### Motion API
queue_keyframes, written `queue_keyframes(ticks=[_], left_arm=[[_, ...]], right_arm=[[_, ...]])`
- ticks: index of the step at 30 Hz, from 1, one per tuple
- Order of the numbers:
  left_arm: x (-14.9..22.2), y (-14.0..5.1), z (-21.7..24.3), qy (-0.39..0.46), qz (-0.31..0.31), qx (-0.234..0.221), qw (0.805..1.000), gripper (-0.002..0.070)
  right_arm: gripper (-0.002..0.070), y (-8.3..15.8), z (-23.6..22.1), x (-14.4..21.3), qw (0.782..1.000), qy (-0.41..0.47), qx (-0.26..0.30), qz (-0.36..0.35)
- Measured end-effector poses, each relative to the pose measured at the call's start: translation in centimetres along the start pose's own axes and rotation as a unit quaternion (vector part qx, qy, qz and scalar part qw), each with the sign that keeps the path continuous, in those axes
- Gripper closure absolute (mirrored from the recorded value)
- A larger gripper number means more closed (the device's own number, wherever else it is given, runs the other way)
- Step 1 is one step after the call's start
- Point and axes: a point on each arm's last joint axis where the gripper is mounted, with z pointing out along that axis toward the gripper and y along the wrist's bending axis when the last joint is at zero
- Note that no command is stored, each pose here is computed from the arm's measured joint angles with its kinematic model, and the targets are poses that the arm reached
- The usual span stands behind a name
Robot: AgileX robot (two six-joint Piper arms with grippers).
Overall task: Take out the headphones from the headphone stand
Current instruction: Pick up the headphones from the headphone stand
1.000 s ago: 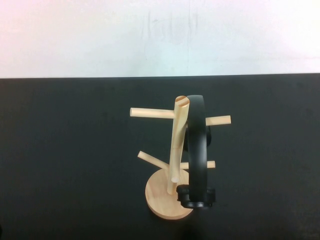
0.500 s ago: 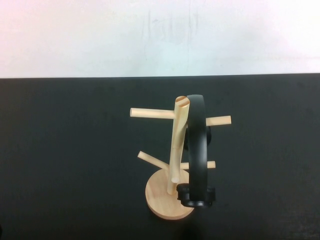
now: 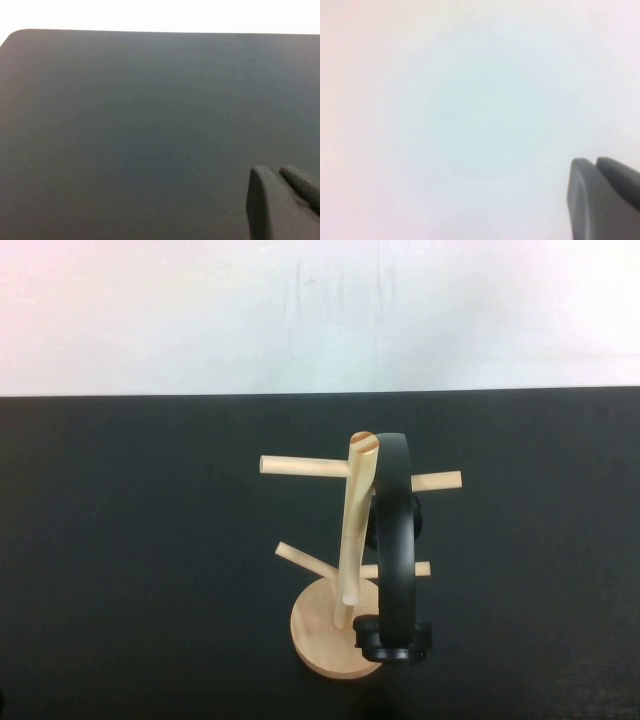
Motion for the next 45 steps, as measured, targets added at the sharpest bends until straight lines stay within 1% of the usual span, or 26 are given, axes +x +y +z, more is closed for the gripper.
queue_keyframes(ticks=[3,8,11,14,18,20,22,25,26,31,35,38,41,43,45], left_arm=[[0.0,0.0,0.0,0.000,0.000,0.000,1.000,0.0673],[0.0,0.0,0.0,0.000,0.000,0.000,1.000,0.0673],[0.0,0.0,0.0,0.000,0.000,0.000,1.000,0.0673],[0.0,0.0,0.0,0.000,0.000,0.000,1.000,0.0673],[0.0,0.0,0.0,0.000,0.000,0.000,1.000,0.0673],[0.0,0.0,0.0,0.000,0.000,0.000,1.000,0.0673],[0.0,0.0,0.0,0.000,0.000,0.000,1.000,0.0673],[0.0,0.0,0.0,0.000,0.000,0.000,1.000,0.0673],[0.0,0.0,0.0,0.000,0.000,0.000,1.000,0.0673],[0.0,0.0,0.0,0.000,0.000,0.000,1.000,0.0673],[0.0,0.0,0.0,0.000,0.000,0.000,1.000,0.0673],[0.0,0.0,0.0,0.000,0.000,0.000,1.000,0.0673],[0.0,0.0,0.0,0.000,0.000,0.000,1.000,0.0673],[0.0,0.0,0.0,0.000,0.000,0.000,1.000,0.0673],[0.0,0.0,0.0,0.000,0.000,0.000,1.000,0.0673]], right_arm=[[0.0683,0.0,0.5,0.1,1.000,0.003,-0.001,-0.006],[0.0683,-0.3,1.0,1.6,0.999,0.053,0.012,0.007],[0.0683,-0.7,1.0,3.6,0.996,0.084,0.018,0.022],[0.0683,-1.0,1.0,6.0,0.990,0.119,0.023,0.065],[0.0683,-1.3,0.6,8.8,0.975,0.179,0.035,0.125],[0.0683,-1.2,0.3,9.6,0.969,0.218,0.026,0.111],[0.0683,-0.7,0.2,9.9,0.967,0.243,-0.003,0.079],[0.0683,0.1,0.2,10.3,0.960,0.270,-0.052,0.060],[0.0683,0.3,0.2,10.4,0.956,0.281,-0.068,0.044],[0.0683,1.9,1.5,10.6,0.923,0.347,-0.168,-0.005],[0.0683,3.0,3.5,10.5,0.902,0.372,-0.217,0.027],[0.0683,3.9,5.0,10.5,0.884,0.385,-0.257,0.069],[0.0672,4.9,6.0,10.7,0.849,0.409,-0.321,0.095],[0.0643,5.4,6.6,11.0,0.828,0.418,-0.359,0.107],[0.0589,5.6,7.3,11.1,0.816,0.423,-0.372,0.131]])
